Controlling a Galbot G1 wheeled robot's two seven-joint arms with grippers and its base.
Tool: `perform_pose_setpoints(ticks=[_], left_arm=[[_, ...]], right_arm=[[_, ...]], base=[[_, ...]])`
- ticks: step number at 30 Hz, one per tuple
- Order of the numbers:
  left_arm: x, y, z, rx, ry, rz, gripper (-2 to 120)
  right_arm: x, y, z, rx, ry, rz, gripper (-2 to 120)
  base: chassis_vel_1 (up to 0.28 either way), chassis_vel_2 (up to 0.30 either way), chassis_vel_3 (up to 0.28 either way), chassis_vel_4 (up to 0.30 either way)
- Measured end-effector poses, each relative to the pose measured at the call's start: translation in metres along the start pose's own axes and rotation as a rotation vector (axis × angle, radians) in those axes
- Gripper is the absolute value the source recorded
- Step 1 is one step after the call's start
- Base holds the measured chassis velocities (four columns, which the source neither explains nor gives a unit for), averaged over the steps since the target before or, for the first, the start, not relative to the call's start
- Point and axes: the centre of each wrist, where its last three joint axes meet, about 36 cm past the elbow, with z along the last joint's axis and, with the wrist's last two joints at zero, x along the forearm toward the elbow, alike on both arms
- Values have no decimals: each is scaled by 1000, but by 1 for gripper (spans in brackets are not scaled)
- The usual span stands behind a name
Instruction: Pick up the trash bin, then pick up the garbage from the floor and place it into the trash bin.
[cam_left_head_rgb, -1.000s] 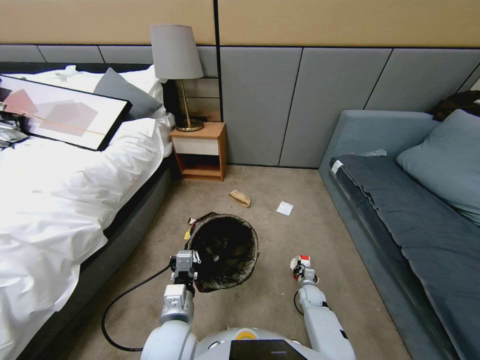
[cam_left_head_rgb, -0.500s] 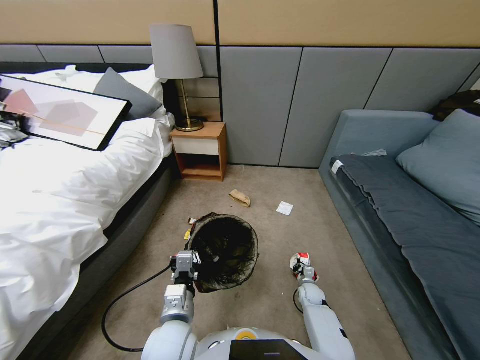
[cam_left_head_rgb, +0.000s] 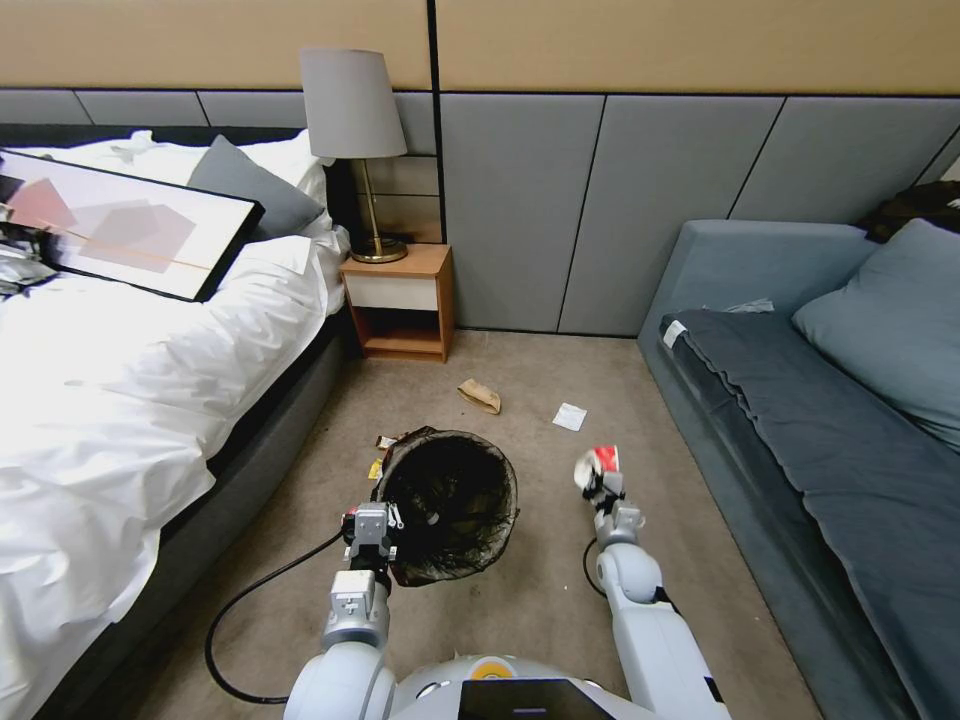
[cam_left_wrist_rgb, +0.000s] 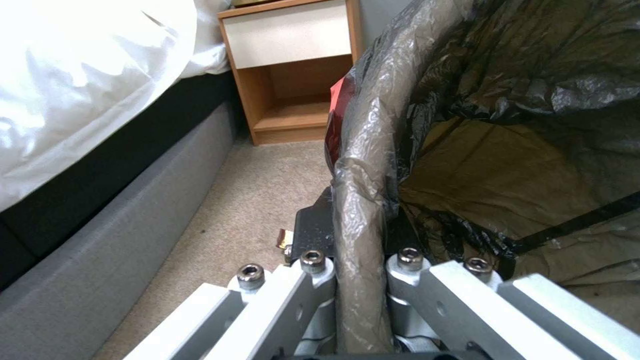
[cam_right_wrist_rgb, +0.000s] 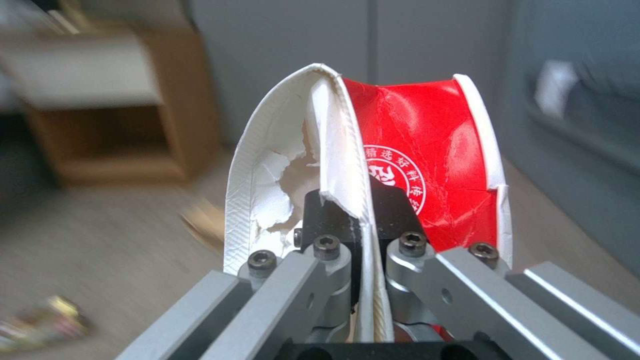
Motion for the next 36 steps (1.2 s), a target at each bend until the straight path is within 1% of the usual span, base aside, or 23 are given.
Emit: perform_pose_setpoints(ticks=[1, 2, 4, 5, 6, 8, 9, 10, 13, 14, 17, 21, 24, 25, 27, 32, 36], left_arm=[[0, 0, 0, 0, 0, 0, 1], [0, 0, 0, 0, 0, 1, 1], [0, -1, 1, 0, 0, 1, 1], [0, -1, 1, 0, 0, 2, 1], [0, -1, 1, 0, 0, 2, 1], [0, -1, 0, 1, 0, 3, 1], [0, -2, 0, 1, -1, 4, 1], [0, -2, 0, 1, -1, 4, 1], [0, -3, 0, 1, 0, 6, 1], [0, -3, 0, 1, 0, 6, 1], [0, -3, 1, 0, 1, 5, 1], [0, -3, 1, 0, 1, 4, 1], [-1, -3, 1, 0, 0, 2, 1], [-1, -3, 1, 0, 0, 2, 1], [-1, -3, 1, 1, 0, 2, 1], [-1, -3, 1, 1, -3, 2, 1], [-1, -3, 0, 1, -6, 3, 1]], right_arm=[[0, 0, 0, 0, 0, 0, 0], [8, 6, -20, -17, -63, -69, 0], [23, 15, -50, -57, -142, -175, 0], [27, 18, -57, -70, -162, -207, 0], [27, 18, -57, -70, -162, -207, 0], [36, 24, -71, -109, -223, -314, 0], [40, 28, -75, -142, -257, -387, 0], [40, 28, -75, -142, -257, -387, 0], [48, 37, -72, -250, -281, -565, 0], [48, 37, -72, -250, -281, -565, 0], [53, 51, -60, -311, -250, -663, 0], [56, 59, -53, -328, -231, -692, 0], [64, 76, -36, -332, -191, -724, 0], [64, 76, -36, -332, -191, -724, 0], [68, 84, -27, -328, -167, -735, 0], [72, 89, -15, -328, -129, -734, 0], [76, 94, 3, -317, -73, -723, 0]], base=[[0, 0, 0, 0], [0, 0, 0, 0], [0, 0, 0, 0], [0, 0, 0, 0], [0, 0, 0, 0], [0, 0, 0, 0], [0, 0, 0, 0], [0, 0, 0, 0], [0, 0, 0, 0], [0, 0, 0, 0], [0, 0, 0, 0], [0, 0, 0, 0], [0, 0, 0, 0], [0, 0, 0, 0], [0, 0, 0, 0], [0, 0, 0, 0], [0, 0, 0, 0]])
